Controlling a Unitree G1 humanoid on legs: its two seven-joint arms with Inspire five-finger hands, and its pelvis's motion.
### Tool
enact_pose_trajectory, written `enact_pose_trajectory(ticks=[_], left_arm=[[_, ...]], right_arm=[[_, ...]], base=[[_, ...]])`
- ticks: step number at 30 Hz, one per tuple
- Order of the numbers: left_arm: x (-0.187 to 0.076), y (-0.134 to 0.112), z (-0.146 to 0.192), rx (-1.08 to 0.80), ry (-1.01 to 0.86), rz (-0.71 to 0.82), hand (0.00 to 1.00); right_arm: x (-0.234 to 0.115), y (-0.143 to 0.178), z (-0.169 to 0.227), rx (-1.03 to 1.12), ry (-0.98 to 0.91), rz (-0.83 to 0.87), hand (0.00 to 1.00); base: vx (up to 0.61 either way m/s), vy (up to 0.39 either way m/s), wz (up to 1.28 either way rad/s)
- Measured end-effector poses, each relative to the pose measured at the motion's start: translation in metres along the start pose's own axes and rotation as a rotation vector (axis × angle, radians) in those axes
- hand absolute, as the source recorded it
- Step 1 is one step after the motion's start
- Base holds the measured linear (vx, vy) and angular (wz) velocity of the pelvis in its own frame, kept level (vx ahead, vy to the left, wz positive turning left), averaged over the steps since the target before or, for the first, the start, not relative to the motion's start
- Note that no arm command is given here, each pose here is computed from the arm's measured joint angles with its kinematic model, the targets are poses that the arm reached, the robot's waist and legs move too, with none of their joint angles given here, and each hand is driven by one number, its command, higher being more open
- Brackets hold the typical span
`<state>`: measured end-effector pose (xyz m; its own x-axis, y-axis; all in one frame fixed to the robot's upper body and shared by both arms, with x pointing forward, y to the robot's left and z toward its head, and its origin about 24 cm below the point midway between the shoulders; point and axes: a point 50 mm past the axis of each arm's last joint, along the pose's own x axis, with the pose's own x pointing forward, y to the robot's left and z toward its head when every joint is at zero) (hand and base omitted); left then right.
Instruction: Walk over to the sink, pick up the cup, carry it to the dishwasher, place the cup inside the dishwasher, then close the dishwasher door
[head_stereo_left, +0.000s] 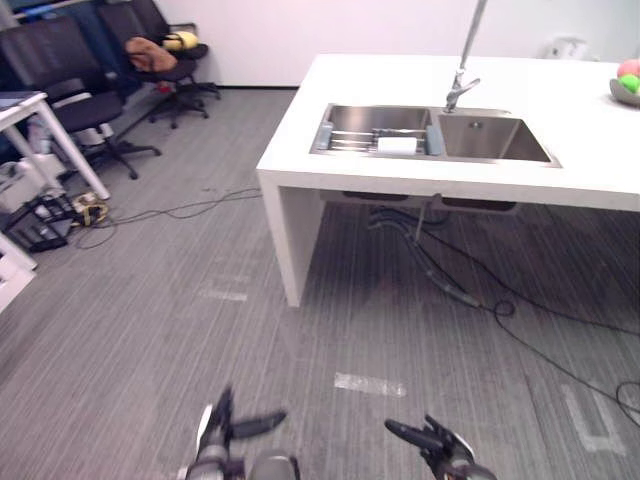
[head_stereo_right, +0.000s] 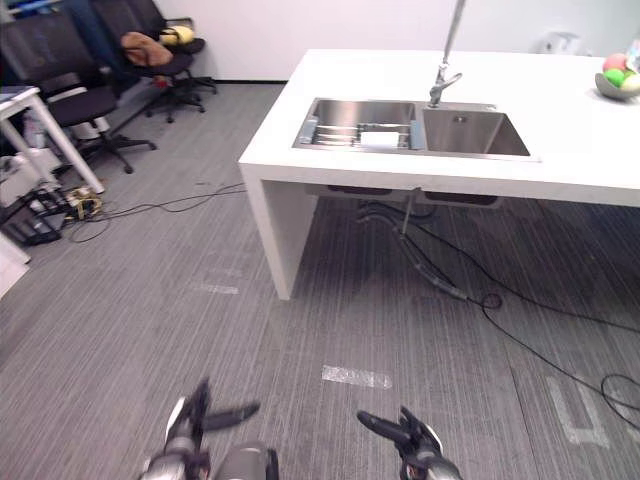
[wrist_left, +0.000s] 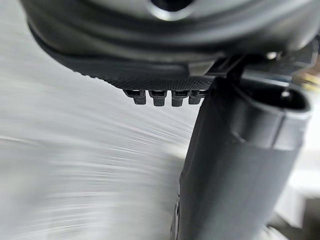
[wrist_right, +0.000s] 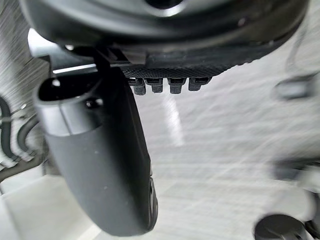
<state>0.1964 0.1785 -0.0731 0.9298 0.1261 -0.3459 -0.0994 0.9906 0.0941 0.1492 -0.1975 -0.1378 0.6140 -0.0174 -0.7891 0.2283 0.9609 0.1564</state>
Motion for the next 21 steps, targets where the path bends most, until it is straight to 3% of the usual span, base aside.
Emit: enact_pose_trajectory(ticks=[4, 6, 9, 14, 17, 21], left_arm=[[0.003, -0.043, 0.068, 0.03, -0.408, -0.017, 1.0], [-0.004, -0.052, 0.101, 0.065, -0.593, 0.026, 1.0], [-0.017, -0.04, 0.147, 0.101, -0.822, 0.072, 1.0], [-0.048, -0.02, 0.219, 0.092, -1.178, 0.098, 1.0], [-0.047, -0.026, 0.22, 0.059, -1.153, 0.108, 1.0], [-0.033, -0.029, 0.214, 0.147, -1.04, 0.091, 1.0]], right_arm=[[0.002, 0.004, -0.01, -0.039, 0.053, 0.013, 1.0], [0.002, 0.007, -0.016, -0.058, 0.078, 0.029, 1.0], [-0.007, 0.001, -0.041, -0.075, 0.17, 0.009, 1.0], [-0.01, 0.002, -0.045, -0.109, 0.156, -0.003, 1.0], [-0.011, -0.003, -0.033, -0.146, 0.083, -0.007, 1.0], [-0.01, 0.006, -0.023, -0.132, 0.024, 0.002, 1.0]], base=[[0.52, 0.291, -0.62], [0.66, 0.349, -0.04], [0.64, 0.198, -0.02], [0.49, 0.043, -0.09], [0.41, -0.095, -0.04], [0.47, -0.229, 0.27]])
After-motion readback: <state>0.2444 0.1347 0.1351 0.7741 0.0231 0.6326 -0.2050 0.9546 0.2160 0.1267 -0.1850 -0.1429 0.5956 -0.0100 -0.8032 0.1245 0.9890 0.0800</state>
